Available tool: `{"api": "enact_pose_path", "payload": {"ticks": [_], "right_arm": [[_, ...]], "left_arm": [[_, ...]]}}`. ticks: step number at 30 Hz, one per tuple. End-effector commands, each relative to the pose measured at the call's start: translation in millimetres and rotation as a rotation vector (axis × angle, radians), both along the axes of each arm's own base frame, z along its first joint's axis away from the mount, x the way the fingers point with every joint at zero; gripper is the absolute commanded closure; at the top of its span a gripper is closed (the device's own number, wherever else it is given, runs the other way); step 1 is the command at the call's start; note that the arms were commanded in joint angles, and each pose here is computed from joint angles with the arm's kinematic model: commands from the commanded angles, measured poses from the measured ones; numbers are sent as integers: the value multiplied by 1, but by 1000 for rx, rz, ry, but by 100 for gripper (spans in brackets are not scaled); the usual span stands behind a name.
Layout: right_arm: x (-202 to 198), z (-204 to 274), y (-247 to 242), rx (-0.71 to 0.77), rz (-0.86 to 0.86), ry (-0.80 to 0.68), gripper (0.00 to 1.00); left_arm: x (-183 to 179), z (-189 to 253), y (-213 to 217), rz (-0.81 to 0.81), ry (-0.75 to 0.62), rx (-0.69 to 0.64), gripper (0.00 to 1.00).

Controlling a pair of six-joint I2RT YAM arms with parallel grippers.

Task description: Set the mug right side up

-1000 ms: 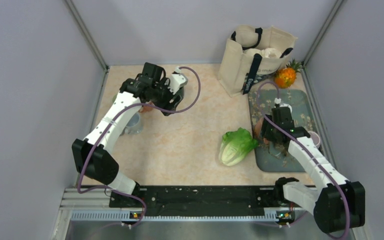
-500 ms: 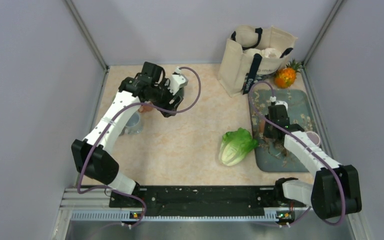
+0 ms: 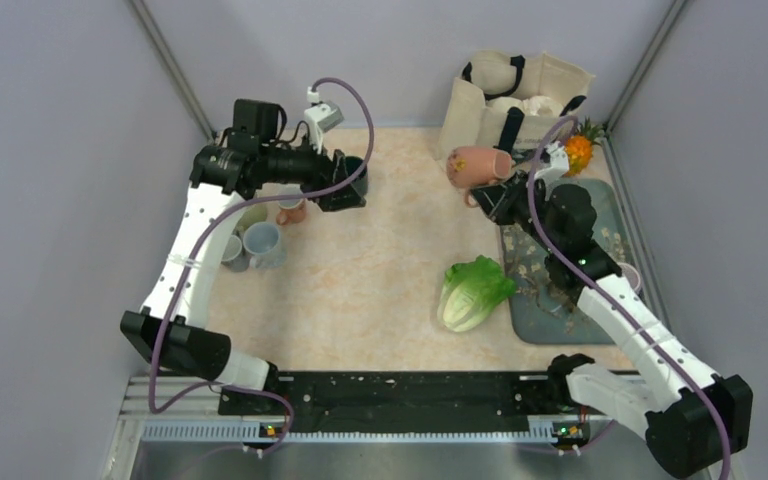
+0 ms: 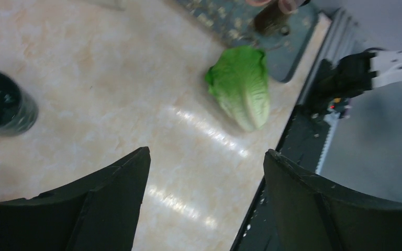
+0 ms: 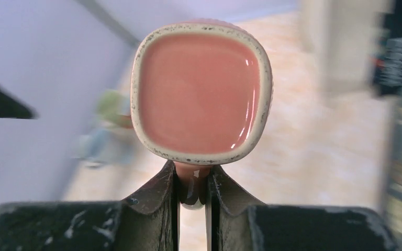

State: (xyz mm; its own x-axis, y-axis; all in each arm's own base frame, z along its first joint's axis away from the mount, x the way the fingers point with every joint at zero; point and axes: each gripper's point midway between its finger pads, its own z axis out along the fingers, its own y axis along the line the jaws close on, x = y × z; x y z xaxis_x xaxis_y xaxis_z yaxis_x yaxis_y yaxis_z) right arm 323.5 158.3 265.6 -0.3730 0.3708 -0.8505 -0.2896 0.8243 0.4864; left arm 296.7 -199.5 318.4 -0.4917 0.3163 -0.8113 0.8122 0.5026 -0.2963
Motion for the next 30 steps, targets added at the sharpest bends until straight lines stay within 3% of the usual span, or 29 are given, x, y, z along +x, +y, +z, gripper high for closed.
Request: {"api": "enact_pose_path", "payload": {"ticks": [1,4,8,20,24,26,29,30], "right_arm": [[-29,126,58,446,286,-311,100],[-45,147,78,557,381,-357,100],[-66,171,96,686,499,-393,100],[-79,172,136,736,624,-329,100],[-77,168,143,752,638,-310,100],[-76,168,148,749,652,-306,100],[-76,165,155,749,672,-293,100],[-74,162,156,746,670,-285,100]], "left_arm": [[-35,87,-34,-176,12,-348,15],[-27,104,-43,-166,66,-438,14],[-16,105,-54,-142,81,-458,15],[-16,118,-77,-195,84,-484,29],[-21,123,-80,-220,77,-490,46],[-23,119,-82,-228,92,-490,63],[-25,116,-85,-250,130,-508,98],[-25,115,-85,-246,137,-510,100]]}}
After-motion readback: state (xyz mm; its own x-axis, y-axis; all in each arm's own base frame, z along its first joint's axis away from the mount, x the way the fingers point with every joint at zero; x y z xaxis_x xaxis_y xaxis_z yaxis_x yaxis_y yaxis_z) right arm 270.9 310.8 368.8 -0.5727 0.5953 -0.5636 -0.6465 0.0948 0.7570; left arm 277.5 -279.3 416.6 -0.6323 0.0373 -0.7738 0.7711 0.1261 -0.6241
